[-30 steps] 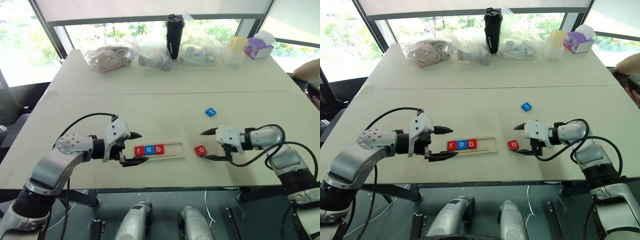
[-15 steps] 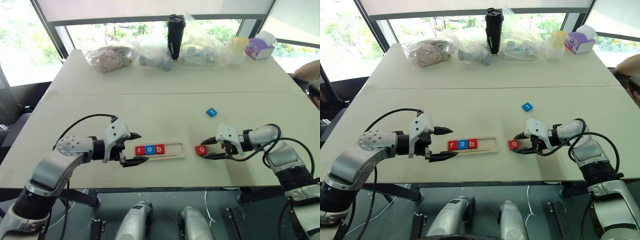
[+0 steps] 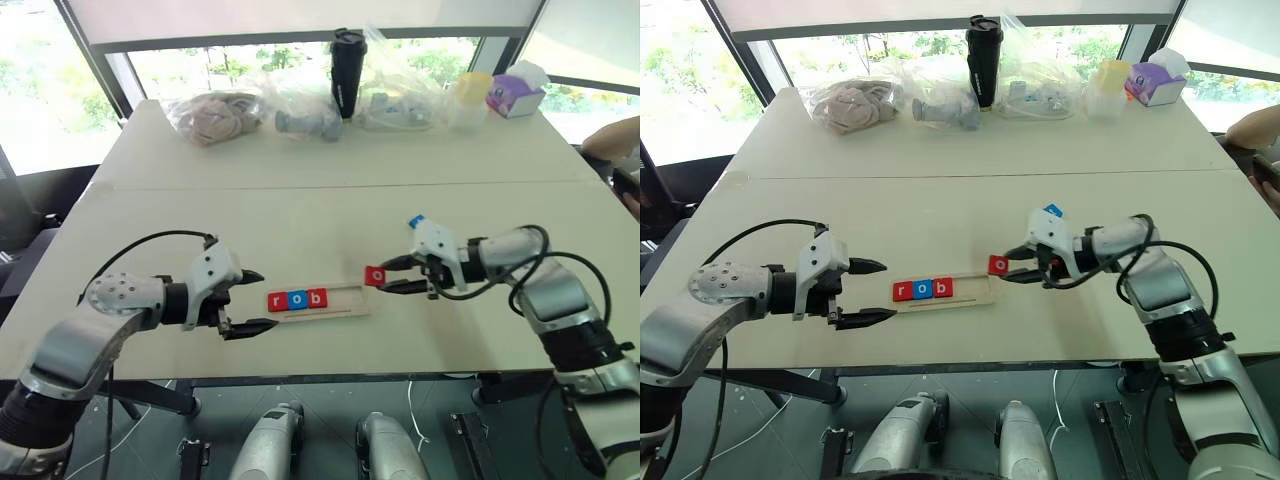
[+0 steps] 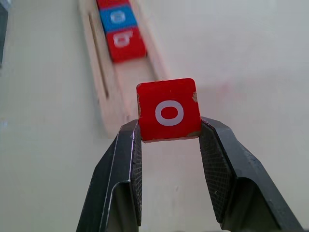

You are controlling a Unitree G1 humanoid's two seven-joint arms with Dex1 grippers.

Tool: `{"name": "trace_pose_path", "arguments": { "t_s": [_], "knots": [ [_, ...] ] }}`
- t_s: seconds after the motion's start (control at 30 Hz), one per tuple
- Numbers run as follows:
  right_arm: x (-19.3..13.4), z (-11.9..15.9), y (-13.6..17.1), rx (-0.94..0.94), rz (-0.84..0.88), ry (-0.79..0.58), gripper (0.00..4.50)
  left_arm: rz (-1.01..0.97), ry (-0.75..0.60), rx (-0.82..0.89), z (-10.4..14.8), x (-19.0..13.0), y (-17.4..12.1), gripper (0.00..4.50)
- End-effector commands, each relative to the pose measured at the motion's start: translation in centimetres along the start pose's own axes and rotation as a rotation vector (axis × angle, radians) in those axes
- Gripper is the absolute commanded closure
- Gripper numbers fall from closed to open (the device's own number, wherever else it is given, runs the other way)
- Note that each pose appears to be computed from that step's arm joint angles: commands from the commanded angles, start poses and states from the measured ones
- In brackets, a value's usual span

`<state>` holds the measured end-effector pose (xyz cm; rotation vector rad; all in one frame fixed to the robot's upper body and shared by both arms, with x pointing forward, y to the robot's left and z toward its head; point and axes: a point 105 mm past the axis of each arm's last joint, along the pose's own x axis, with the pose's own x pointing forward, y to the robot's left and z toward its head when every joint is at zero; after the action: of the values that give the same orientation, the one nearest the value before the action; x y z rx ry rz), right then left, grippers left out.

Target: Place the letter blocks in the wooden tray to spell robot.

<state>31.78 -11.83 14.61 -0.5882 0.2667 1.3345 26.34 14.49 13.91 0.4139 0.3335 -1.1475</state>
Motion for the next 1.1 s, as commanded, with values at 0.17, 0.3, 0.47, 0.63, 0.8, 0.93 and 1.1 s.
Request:
{"name": "trace_pose_path", "arguments": {
  "t_s": [0.17, 0.3, 0.47, 0.63, 0.8, 0.93, 1.1],
  "knots": [
    [3.7, 0.9, 0.6, -0.09, 0.104, 0.029, 3.37, 0.0, -0.019, 0.051, 1.1, -0.4, -0.3, 0.0],
    [4.4, 0.2, 0.2, -0.106, 0.124, 0.058, 3.37, 0.01, -0.029, 0.037, 1.0, -0.1, -0.6, 0.0],
    [4.3, 0.0, 0.2, -0.109, 0.143, 0.069, 3.37, 0.022, -0.028, 0.024, 0.7, -0.1, -0.6, 0.0],
    [4.6, -0.2, 0.1, -0.097, 0.144, 0.067, 3.37, 0.026, -0.029, 0.018, 0.5, 0.0, -0.6, 0.0],
    [4.8, -0.2, 0.1, -0.093, 0.144, 0.066, 3.37, 0.029, -0.029, 0.015, 0.5, 0.1, -0.5, 0.0],
    [4.9, -0.4, 0.2, -0.091, 0.146, 0.069, 1.47, 0.032, -0.03, 0.014, 0.5, 0.1, -0.4, 0.0],
    [4.8, 0.2, -0.2, -0.092, 0.12, 0.046, 0.01, 0.037, -0.032, 0.014, 0.5, 0.2, -0.3, 0.0]
  ]
}}
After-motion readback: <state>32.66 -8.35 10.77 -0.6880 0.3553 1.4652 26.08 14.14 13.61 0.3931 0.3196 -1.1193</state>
